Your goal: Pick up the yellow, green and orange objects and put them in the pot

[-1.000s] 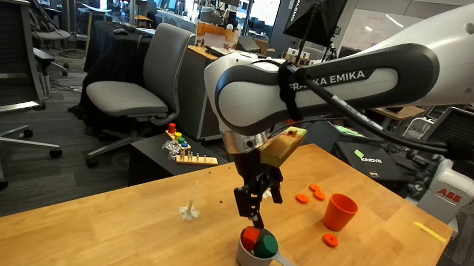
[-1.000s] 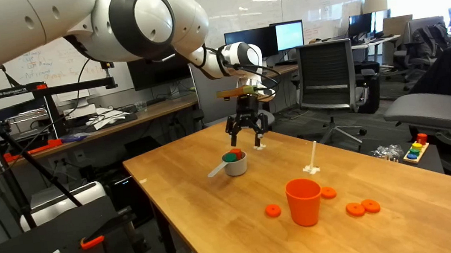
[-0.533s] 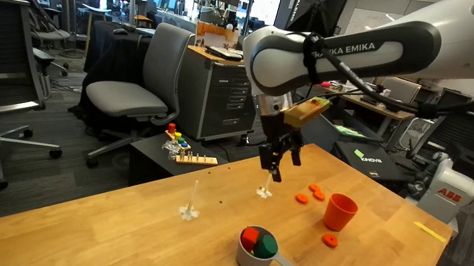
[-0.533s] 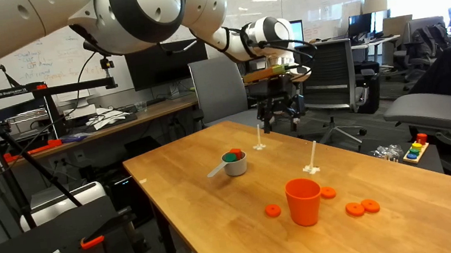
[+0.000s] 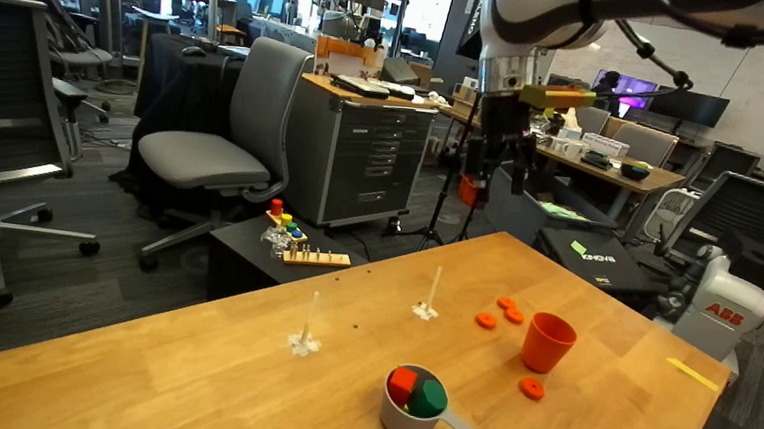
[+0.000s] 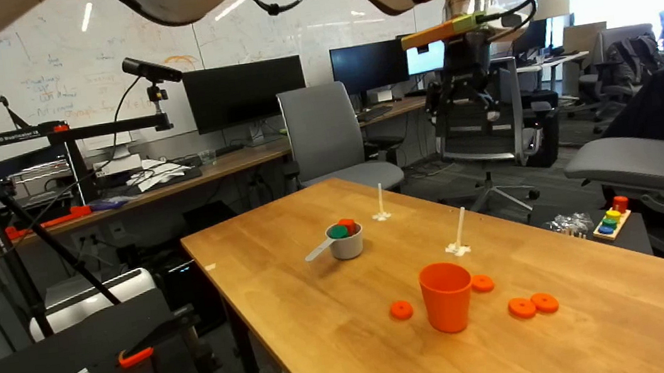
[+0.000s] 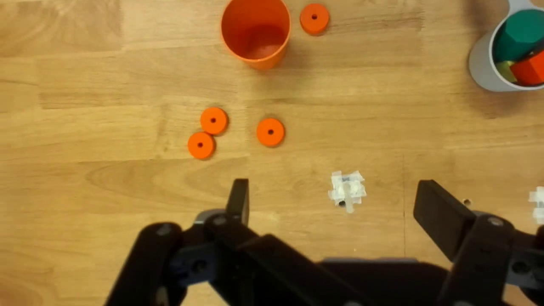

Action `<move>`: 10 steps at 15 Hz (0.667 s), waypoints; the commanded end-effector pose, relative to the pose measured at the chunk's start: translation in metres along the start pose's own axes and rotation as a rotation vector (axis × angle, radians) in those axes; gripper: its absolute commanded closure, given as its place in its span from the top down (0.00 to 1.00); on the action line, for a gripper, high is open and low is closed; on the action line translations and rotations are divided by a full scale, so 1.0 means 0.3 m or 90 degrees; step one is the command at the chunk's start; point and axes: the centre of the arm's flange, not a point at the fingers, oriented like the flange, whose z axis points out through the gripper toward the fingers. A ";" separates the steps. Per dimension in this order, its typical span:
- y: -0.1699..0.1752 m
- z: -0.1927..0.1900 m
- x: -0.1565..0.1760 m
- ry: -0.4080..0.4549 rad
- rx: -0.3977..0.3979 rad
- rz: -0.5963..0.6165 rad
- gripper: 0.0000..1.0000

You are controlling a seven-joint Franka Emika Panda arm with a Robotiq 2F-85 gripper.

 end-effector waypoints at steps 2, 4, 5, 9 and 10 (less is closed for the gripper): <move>-0.014 -0.125 -0.171 0.044 0.051 -0.032 1.00; -0.050 -0.142 -0.197 0.051 0.070 -0.051 1.00; -0.072 -0.145 -0.206 0.053 0.078 -0.064 1.00; -0.149 -0.141 -0.244 0.065 0.134 -0.125 1.00; -0.167 -0.137 -0.247 0.066 0.143 -0.136 1.00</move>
